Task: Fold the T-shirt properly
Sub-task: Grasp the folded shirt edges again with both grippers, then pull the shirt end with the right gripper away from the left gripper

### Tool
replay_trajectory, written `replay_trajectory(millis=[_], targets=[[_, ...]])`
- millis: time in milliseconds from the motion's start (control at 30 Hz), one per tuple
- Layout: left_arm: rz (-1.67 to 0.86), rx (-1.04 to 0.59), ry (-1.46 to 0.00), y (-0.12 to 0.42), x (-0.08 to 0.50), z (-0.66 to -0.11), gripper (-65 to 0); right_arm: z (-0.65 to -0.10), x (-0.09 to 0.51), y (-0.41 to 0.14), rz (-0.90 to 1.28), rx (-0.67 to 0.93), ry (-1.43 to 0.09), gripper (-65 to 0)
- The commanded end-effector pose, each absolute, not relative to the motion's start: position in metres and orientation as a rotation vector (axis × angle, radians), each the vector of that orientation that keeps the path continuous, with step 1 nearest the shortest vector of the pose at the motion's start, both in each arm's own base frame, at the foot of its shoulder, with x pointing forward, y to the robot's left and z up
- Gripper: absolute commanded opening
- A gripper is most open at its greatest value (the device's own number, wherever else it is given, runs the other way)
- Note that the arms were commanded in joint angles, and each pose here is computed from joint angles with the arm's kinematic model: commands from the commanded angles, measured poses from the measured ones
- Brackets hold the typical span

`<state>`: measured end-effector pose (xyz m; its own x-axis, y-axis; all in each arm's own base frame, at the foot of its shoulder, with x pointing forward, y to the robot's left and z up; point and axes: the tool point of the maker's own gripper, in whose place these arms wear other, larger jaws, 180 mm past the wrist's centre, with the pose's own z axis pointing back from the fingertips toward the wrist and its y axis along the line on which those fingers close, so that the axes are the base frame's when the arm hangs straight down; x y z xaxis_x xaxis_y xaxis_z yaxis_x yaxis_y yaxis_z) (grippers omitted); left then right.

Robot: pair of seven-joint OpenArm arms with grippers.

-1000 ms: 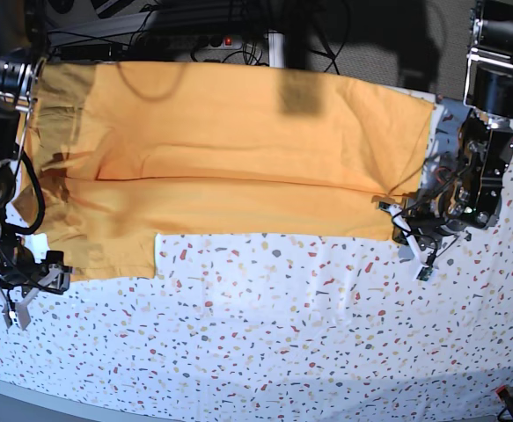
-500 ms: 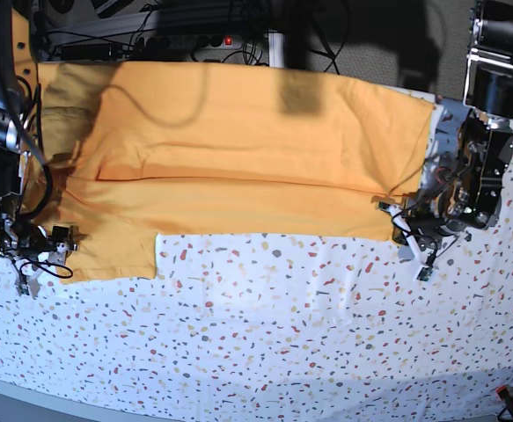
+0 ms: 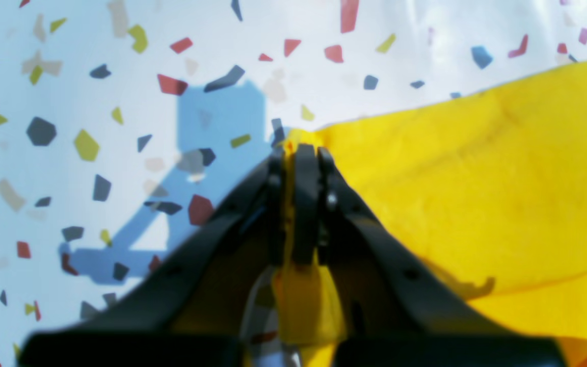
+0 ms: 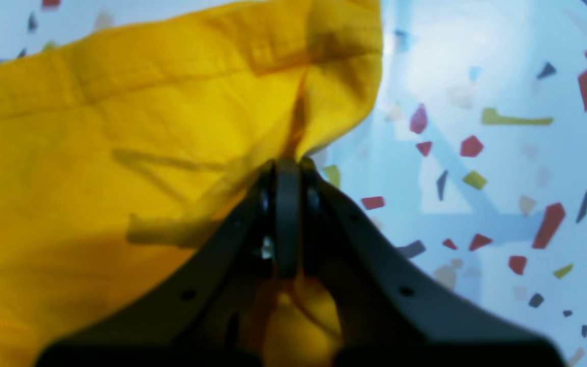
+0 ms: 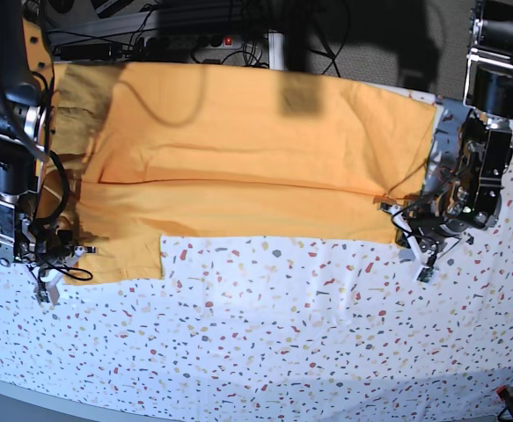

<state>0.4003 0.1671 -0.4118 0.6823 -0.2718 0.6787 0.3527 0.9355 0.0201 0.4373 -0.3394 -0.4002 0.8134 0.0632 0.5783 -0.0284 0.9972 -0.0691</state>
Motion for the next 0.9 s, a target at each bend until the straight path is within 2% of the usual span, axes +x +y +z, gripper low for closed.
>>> replay_trajectory(millis=[0,167,333,600,867], targets=[[-0.353,-0.104,-0.809,0.171,0.417,-0.390,-65.0,-0.369,0.458,-0.343,0.069,-0.065,-0.703,-65.0],[-0.368,-0.106,-0.841,0.166,0.421,-0.379,-65.0,-0.341,0.469,-0.316,0.182,0.027,-0.782,-65.0],[-0.402,-0.107,-0.882,0.155,0.425,-0.357,-65.0,-0.329,0.457,-0.304,0.253,-0.005,-0.828,-65.0],[-0.452,-0.098,-0.917,0.142,0.424,-0.330,-65.0,-0.312,0.397,-0.269,0.441,-0.084,-0.916,-65.0],[-0.456,-0.090,-0.901,0.144,0.422,-0.331,-65.0,-0.266,0.326,-0.268,0.454,-0.140,-0.999,-65.0]])
